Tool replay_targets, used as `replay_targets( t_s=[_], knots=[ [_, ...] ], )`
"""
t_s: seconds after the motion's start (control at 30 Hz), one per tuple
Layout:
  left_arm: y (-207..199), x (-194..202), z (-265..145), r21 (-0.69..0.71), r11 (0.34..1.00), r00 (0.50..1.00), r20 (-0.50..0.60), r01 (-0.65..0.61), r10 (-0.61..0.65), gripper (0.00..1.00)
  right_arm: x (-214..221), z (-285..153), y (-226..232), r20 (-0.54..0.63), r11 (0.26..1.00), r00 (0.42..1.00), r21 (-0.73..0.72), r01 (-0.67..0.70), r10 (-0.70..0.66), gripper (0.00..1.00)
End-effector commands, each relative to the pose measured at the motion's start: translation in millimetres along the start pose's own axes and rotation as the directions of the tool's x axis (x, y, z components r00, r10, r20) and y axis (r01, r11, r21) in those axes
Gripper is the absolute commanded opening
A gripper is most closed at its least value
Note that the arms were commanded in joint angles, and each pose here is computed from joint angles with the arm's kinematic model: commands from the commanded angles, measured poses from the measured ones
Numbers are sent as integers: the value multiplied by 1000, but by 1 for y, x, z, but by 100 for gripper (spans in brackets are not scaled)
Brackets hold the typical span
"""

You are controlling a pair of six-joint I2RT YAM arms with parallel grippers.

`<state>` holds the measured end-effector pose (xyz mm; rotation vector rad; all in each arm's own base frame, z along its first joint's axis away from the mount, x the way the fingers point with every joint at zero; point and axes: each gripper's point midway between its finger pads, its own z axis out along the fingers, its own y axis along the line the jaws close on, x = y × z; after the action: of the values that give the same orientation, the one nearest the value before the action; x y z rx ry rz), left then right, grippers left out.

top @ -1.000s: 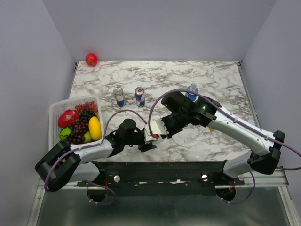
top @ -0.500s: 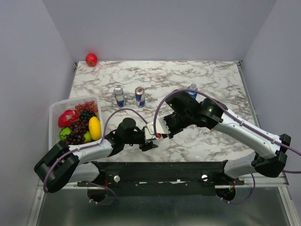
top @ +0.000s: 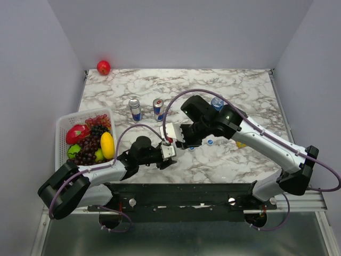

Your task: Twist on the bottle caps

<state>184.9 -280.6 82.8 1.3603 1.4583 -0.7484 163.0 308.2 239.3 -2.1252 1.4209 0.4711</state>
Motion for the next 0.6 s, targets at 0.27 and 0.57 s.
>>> replay_targets(
  t_s=[0.27, 0.57],
  knots=[
    [54, -124, -13, -243, 967, 920, 358, -73, 159, 0, 19, 32, -24, -53, 818, 817, 81, -569, 574, 1],
    [61, -104, -6, -257, 964, 953, 270, -68, 139, 0, 27, 41, -38, -52, 631, 633, 172, -756, 773, 33]
  ],
)
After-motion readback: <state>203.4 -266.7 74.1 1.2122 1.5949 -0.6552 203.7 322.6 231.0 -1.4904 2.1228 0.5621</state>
